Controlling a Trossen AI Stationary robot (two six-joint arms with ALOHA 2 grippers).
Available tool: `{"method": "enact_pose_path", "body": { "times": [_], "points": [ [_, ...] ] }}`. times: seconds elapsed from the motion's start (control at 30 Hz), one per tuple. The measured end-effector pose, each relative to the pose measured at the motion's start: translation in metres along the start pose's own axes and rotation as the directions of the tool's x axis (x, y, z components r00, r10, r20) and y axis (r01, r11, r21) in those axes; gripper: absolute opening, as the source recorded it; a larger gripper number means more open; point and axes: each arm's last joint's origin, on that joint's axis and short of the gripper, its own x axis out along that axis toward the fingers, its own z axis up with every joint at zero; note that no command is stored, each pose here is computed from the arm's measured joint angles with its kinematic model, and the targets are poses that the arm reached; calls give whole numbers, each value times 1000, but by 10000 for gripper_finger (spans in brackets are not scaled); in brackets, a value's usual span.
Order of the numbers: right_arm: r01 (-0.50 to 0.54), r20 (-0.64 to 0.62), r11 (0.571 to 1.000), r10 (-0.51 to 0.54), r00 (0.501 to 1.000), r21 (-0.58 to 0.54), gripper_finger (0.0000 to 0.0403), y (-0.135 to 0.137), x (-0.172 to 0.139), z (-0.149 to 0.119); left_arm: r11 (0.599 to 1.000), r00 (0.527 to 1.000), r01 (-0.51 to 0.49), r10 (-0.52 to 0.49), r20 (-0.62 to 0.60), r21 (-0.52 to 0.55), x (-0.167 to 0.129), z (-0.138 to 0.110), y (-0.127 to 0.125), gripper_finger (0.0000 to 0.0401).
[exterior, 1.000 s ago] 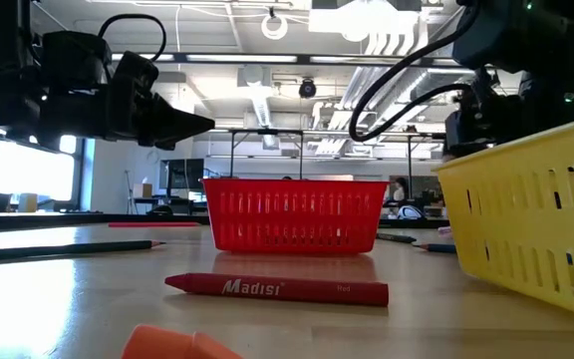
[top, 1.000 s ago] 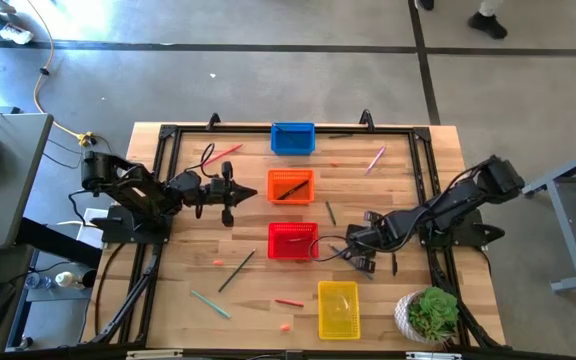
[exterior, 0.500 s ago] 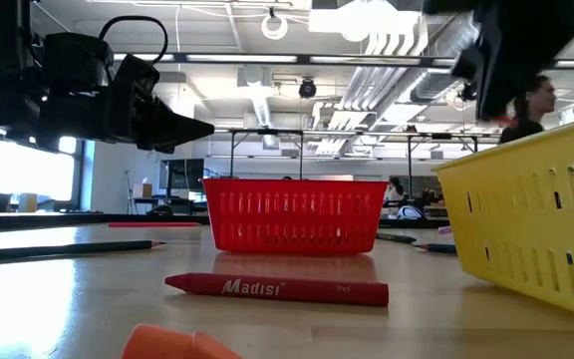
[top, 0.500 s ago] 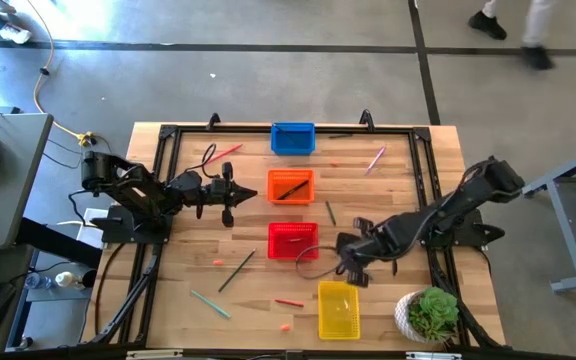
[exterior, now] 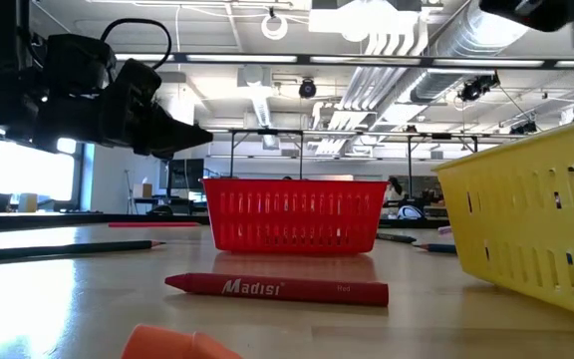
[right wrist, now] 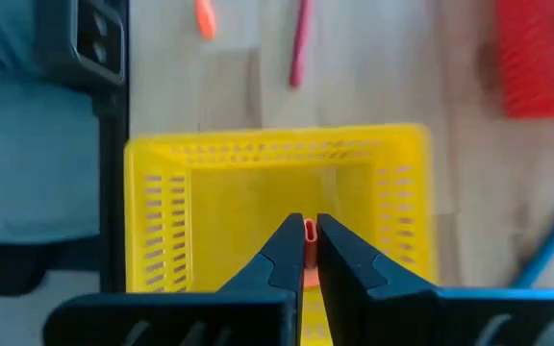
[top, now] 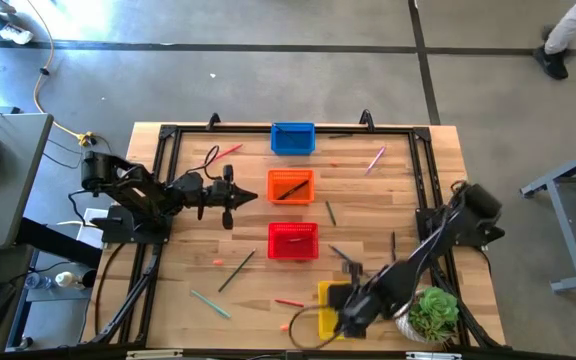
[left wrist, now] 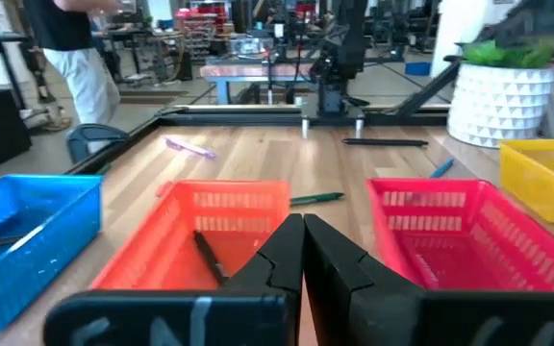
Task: Sort crayons/erasers/pens/pencils in bins
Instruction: Put the orange eraser into the yellow bin
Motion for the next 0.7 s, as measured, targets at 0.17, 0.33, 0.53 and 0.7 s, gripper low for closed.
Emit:
{"method": "enact_pose_path", "body": {
  "times": [0.17, 0.33, 0.53, 0.7],
  "points": [
    [67, -99, 997, -70, 993, -30, 12, 24, 27, 4, 999, 999, 41, -41, -1, 8, 1, 0, -8, 0],
    [120, -143, 992, -125, 982, -43, 12, 27, 51, 6, 997, 997, 72, -72, -2, 13, 2, 0, -16, 0],
    [177, -161, 984, -179, 971, -26, 12, 18, 71, 3, 998, 999, 52, -52, -13, 16, 3, 0, -24, 0],
    [197, -157, 980, -194, 968, 1, 12, 16, 74, 0, 999, 999, 42, -42, -29, 19, 3, -1, -30, 0]
  ]
}}
